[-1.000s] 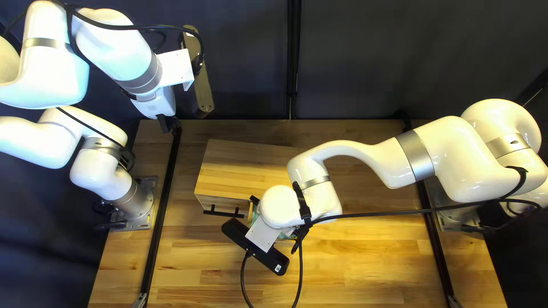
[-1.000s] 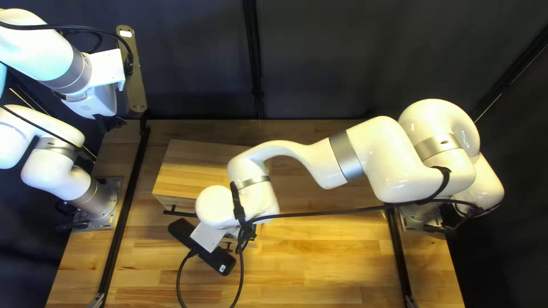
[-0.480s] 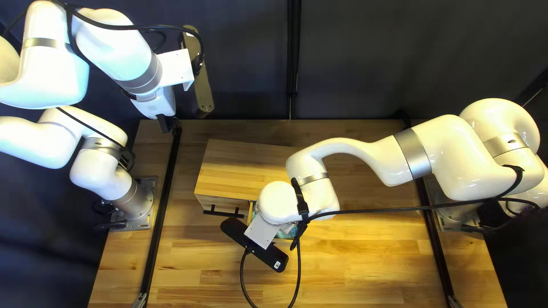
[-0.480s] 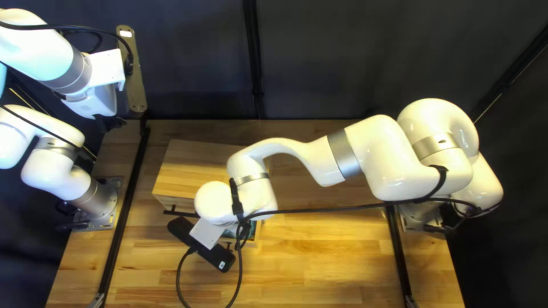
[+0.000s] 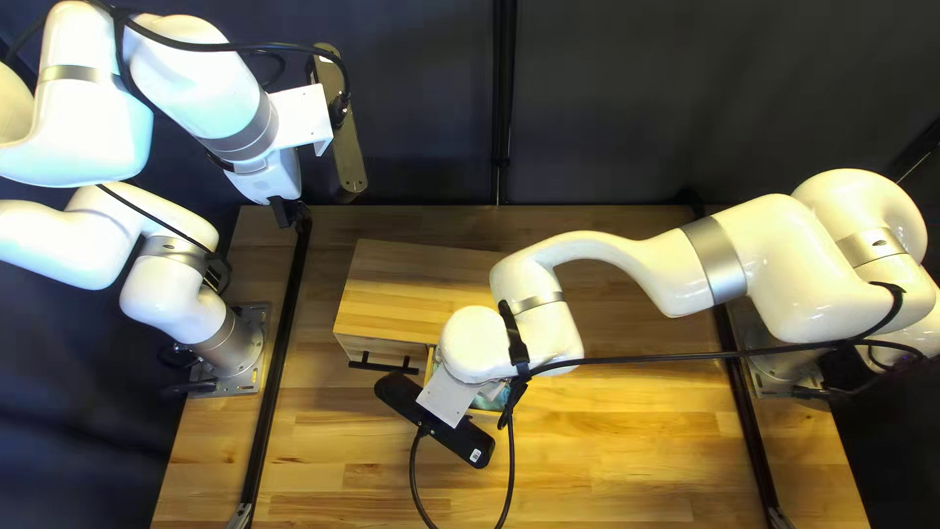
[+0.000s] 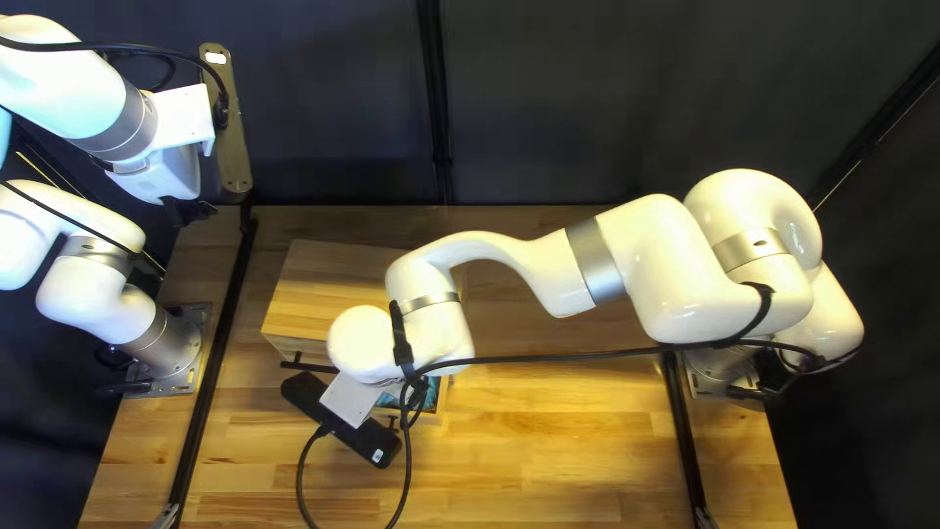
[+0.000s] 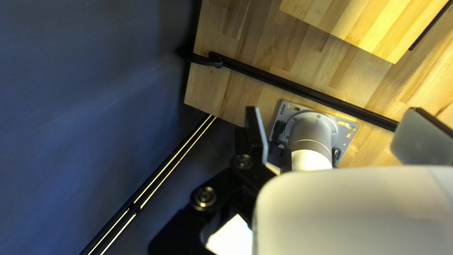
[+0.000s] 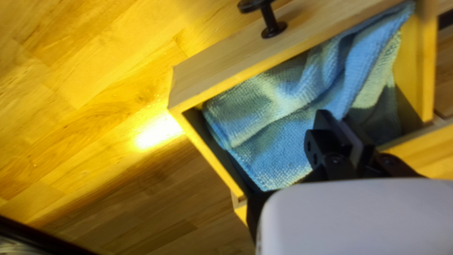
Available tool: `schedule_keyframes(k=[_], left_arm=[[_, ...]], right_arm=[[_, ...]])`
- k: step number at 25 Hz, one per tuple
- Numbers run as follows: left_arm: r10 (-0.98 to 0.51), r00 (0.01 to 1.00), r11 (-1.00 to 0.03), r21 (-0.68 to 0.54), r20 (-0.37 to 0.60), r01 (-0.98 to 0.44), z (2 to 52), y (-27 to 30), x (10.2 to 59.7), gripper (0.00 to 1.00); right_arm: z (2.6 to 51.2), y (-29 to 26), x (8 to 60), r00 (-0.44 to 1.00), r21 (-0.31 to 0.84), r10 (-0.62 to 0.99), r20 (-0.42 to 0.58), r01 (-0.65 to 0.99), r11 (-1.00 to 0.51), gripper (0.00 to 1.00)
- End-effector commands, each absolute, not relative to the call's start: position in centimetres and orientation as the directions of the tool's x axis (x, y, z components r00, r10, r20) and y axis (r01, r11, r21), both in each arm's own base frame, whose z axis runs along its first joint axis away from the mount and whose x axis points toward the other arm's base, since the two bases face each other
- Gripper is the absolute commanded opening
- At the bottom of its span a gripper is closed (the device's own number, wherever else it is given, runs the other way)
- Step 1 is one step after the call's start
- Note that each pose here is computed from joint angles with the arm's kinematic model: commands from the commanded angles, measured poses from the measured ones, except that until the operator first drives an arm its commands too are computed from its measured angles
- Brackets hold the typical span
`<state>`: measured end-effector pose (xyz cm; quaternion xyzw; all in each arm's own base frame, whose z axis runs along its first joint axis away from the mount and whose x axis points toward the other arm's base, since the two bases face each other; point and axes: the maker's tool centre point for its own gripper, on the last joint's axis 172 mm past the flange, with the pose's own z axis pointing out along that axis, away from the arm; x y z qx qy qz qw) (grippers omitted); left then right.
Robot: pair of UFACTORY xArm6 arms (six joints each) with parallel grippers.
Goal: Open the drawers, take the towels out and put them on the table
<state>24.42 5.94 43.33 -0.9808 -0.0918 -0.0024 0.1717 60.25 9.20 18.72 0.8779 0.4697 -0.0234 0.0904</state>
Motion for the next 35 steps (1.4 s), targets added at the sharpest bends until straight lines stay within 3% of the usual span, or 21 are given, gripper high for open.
schedule_keyframes(k=[1,7,25,35], left_arm=[[0.179,0.983,-0.924,-0.336,0.036,0.181,43.3,5.9,24.4,1.0],[0.179,0.983,-0.924,-0.336,0.036,0.181,43.3,5.9,24.4,1.0],[0.179,0.983,-0.924,-0.336,0.036,0.181,43.3,5.9,24.4,1.0],[0.179,0.983,-0.924,-0.336,0.036,0.181,43.3,5.9,24.4,1.0]], right_arm=[[20.1,9.5,59.8,0.561,0.141,0.817,-0.132,0.827,-0.545,0.0],[22.1,9.4,59.1,0.568,0.147,0.811,-0.136,0.822,-0.551,0.0],[35.1,10.8,56.3,0.63,0.178,0.761,-0.157,0.776,-0.606,0.0],[34.3,9.4,55.7,0.644,0.183,0.749,-0.157,0.764,-0.619,0.0]])
